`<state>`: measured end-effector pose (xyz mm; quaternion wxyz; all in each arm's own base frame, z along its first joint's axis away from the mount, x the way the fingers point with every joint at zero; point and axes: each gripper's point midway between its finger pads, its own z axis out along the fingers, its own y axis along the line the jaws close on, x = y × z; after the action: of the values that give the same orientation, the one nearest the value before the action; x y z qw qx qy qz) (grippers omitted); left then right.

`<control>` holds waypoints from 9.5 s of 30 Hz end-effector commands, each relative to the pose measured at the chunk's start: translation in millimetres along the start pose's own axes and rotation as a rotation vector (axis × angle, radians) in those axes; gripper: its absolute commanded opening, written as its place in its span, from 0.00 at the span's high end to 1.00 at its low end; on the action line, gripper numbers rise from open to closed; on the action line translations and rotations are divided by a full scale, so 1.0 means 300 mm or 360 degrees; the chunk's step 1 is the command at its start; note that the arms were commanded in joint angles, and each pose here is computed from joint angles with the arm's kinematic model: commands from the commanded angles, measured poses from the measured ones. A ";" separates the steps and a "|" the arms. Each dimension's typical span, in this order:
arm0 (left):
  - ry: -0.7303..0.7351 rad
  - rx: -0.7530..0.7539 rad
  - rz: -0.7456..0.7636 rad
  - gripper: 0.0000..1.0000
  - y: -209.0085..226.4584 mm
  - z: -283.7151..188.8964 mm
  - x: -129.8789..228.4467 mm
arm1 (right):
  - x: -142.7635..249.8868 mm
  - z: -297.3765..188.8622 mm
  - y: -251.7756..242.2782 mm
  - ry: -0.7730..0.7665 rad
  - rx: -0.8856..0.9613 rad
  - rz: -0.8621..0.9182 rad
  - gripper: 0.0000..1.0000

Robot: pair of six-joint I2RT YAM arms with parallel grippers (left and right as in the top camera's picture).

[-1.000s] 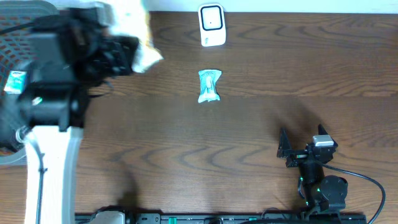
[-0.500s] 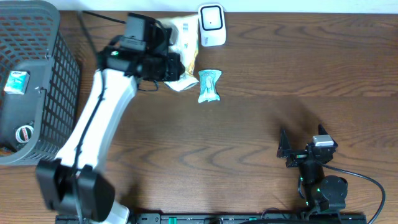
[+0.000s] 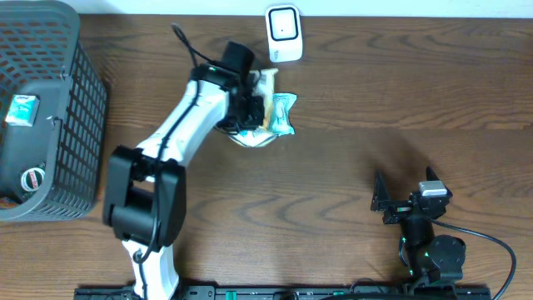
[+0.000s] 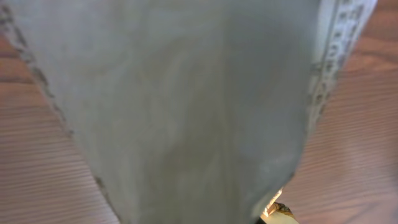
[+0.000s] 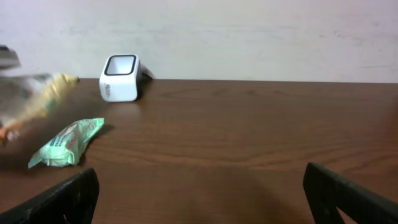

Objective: Scan the item barcode
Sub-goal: 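Carry the cream packet to the scanner and hold it beneath, then release the cream packet beside the green one and return left arm to basket, then reach the left gripper into the basket and grasp the orange Kleenex pack, then lift the orange Kleenex pack out and carry it toward the scanner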

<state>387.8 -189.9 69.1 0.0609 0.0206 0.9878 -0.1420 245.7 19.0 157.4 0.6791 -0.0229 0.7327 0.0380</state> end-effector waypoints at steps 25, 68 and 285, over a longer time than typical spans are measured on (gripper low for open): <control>0.0028 -0.0444 -0.0151 0.92 0.107 0.134 0.044 | 0.003 0.000 0.001 -0.0001 -0.0001 0.0022 0.01; -0.1146 -0.0282 -0.0228 0.03 0.192 -0.811 -0.244 | 0.003 0.000 0.001 -0.0001 -0.0001 0.0022 0.01; -0.0746 -0.0478 -0.2078 0.93 0.414 -0.265 -0.124 | 0.003 0.000 0.001 -0.0001 -0.0001 0.0022 0.01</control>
<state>422.2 -59.8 128.1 0.1703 -0.5511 0.8162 -0.0337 245.7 19.0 157.4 0.6791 -0.0227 0.7327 0.0379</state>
